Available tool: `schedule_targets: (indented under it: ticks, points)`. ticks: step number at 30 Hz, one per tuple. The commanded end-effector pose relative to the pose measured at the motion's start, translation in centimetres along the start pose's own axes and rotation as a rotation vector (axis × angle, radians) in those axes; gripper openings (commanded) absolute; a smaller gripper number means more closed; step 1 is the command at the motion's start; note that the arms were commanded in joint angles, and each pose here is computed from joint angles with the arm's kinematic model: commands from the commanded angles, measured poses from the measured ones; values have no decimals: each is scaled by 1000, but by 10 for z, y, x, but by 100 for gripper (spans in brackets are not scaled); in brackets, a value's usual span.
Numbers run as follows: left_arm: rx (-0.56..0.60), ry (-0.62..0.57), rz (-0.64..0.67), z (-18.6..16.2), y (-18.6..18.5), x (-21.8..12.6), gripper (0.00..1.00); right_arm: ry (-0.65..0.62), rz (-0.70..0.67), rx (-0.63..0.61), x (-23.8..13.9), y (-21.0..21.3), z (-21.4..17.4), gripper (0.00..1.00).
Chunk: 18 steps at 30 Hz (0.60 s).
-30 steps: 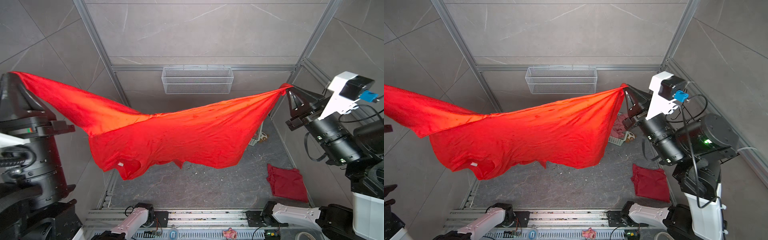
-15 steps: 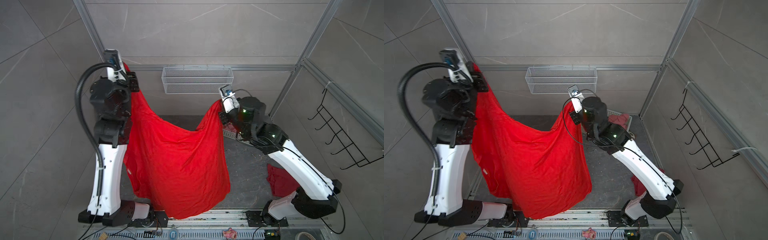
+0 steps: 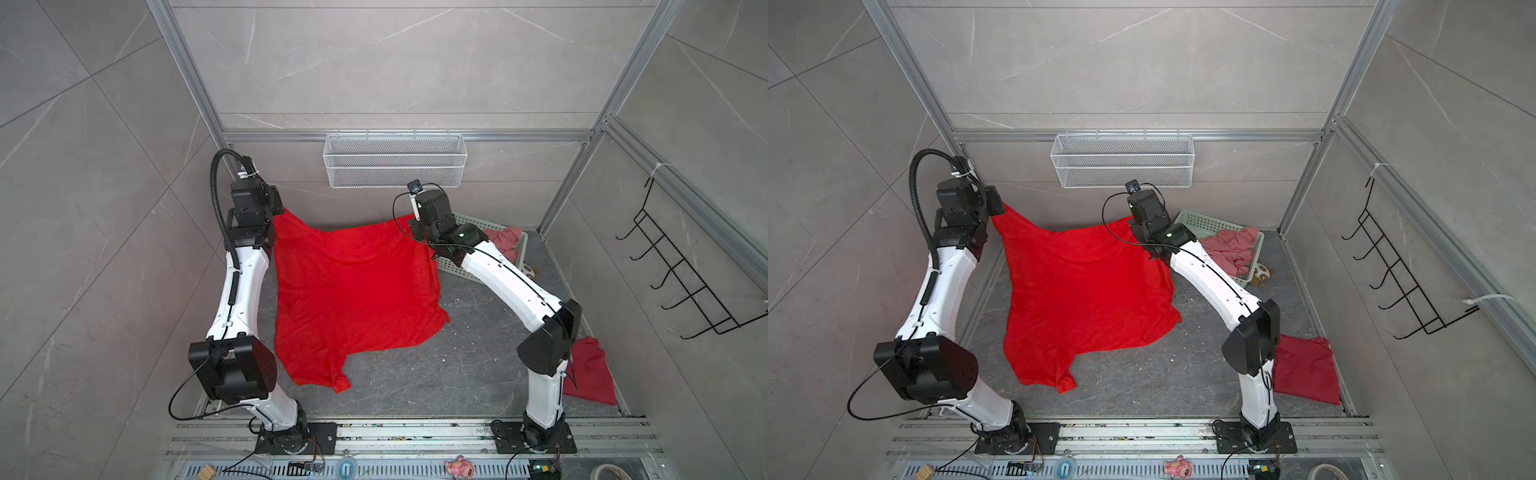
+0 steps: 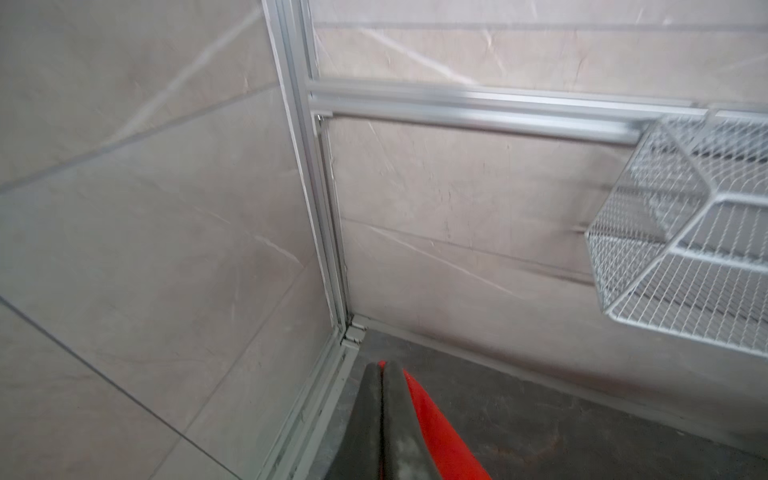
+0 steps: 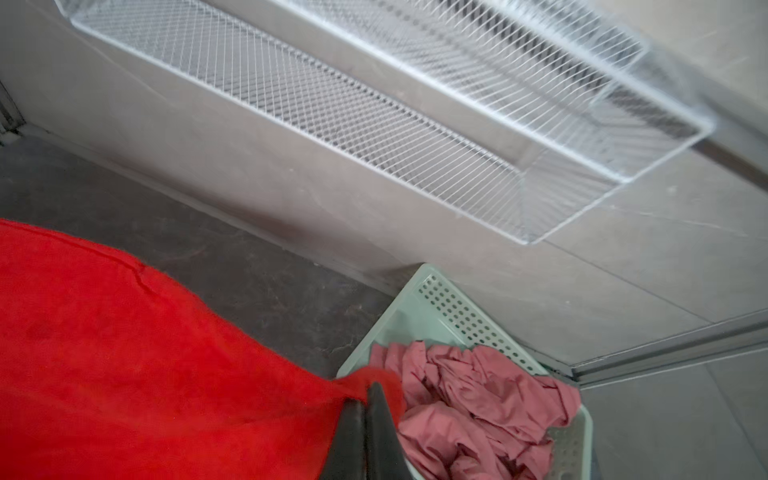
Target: Fold and stack the t-shirts
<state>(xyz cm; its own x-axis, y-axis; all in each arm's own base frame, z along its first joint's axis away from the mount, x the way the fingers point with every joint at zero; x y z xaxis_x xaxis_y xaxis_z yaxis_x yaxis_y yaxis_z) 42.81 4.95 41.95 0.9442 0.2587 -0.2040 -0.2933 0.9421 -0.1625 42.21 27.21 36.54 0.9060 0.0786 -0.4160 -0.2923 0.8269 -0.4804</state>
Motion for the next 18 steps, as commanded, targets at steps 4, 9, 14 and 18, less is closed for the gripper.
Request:
schedule_targets:
  ticks: [4,9,14,18]
  points:
    - [-72,-174,-60,49,-2,-31,0,-77,-31,52,-29,-25,27,0]
    - [-50,-336,-74,100,3,-102,0,-217,-25,100,-98,-65,47,0]
    - [-37,-553,-34,138,16,-195,0,-382,-19,113,-195,-103,53,0]
    - [-18,-728,26,161,29,-266,0,-523,-6,108,-271,-127,50,0]
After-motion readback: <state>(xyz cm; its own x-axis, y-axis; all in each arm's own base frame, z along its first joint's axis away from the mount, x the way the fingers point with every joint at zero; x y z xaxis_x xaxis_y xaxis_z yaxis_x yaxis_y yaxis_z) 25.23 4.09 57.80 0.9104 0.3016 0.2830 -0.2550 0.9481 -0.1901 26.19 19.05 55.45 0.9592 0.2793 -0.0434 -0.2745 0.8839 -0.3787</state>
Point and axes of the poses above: each gripper's point midway between its finger pads, its own x axis out along the fingers, its own y axis along the line the jaws close on, z = x × y, the point moved 9 cm from there along -x, back along the fingers, and after that the axes turned 9 degrees about -x, right-handed, at the moved point
